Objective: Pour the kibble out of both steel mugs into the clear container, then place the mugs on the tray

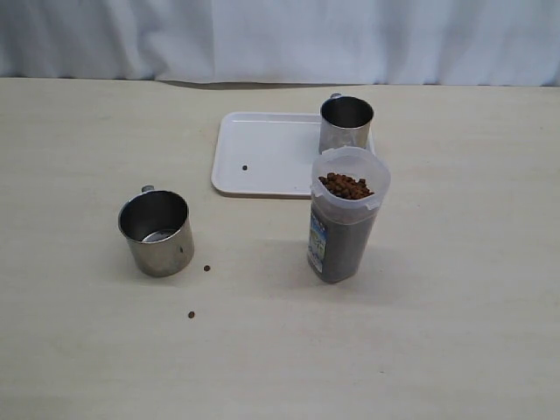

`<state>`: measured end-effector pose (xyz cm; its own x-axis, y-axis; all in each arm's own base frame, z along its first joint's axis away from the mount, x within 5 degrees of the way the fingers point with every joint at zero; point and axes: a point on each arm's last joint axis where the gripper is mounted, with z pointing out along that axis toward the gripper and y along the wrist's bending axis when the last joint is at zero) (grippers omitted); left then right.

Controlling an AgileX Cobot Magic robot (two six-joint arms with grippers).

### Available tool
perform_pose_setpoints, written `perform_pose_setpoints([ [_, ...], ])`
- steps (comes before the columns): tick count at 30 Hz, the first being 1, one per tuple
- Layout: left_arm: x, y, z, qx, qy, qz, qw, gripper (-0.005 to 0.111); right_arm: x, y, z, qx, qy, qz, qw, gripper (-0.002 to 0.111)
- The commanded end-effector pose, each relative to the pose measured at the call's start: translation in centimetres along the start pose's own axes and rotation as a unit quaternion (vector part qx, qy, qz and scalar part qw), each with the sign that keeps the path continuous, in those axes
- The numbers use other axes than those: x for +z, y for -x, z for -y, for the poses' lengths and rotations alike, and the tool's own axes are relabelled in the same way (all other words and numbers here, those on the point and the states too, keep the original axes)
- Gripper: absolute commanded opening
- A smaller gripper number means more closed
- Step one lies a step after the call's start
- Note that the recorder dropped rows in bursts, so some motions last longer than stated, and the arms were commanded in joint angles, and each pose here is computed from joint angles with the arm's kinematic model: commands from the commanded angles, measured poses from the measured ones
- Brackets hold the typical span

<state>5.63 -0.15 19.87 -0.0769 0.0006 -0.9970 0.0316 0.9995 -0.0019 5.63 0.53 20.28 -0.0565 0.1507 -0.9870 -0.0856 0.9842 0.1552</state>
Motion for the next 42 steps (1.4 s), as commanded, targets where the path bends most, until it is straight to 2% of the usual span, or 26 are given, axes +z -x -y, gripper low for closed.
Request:
perform_pose_setpoints([
  [1,0.0,0.1,0.0,-0.003,-0.004,0.007,1.0,0.0,0.0,-0.1,0.1,-0.046,-0.004,-0.001,0.999,0.005],
  [28,0.0,0.1,0.0,-0.002,-0.004,0.007,1.0,0.0,0.0,-0.2,0.1,-0.035,-0.003,-0.001,0.999,0.005],
  [31,0.0,0.5,0.0,0.023,-0.002,0.029,0.999,0.0,0.0,-0.2,0.1,-0.035,-0.003,-0.001,0.999,0.005],
  [32,0.0,0.8,0.1,0.013,-0.004,0.046,0.999,0.0,0.0,-0.2,0.1,-0.035,-0.003,-0.001,0.999,0.005],
  [35,-0.1,1.4,0.1,-0.062,-0.012,0.081,0.995,0.0,0.0,-0.2,0.1,-0.035,-0.003,-0.001,0.999,0.005],
  [38,-0.3,2.2,0.1,-0.062,-0.013,0.122,0.991,0.0,0.0,-0.2,0.1,-0.035,-0.003,-0.001,0.999,0.005],
  [41,-0.3,2.2,0.1,-0.116,-0.019,0.121,0.986,0.0,0.0,-0.2,0.1,-0.035,-0.003,-0.001,0.999,0.005],
  [42,-0.3,2.1,0.1,-0.11,-0.018,0.118,0.987,0.0,0.0,-0.2,0.1,-0.035,-0.003,-0.001,0.999,0.005],
])
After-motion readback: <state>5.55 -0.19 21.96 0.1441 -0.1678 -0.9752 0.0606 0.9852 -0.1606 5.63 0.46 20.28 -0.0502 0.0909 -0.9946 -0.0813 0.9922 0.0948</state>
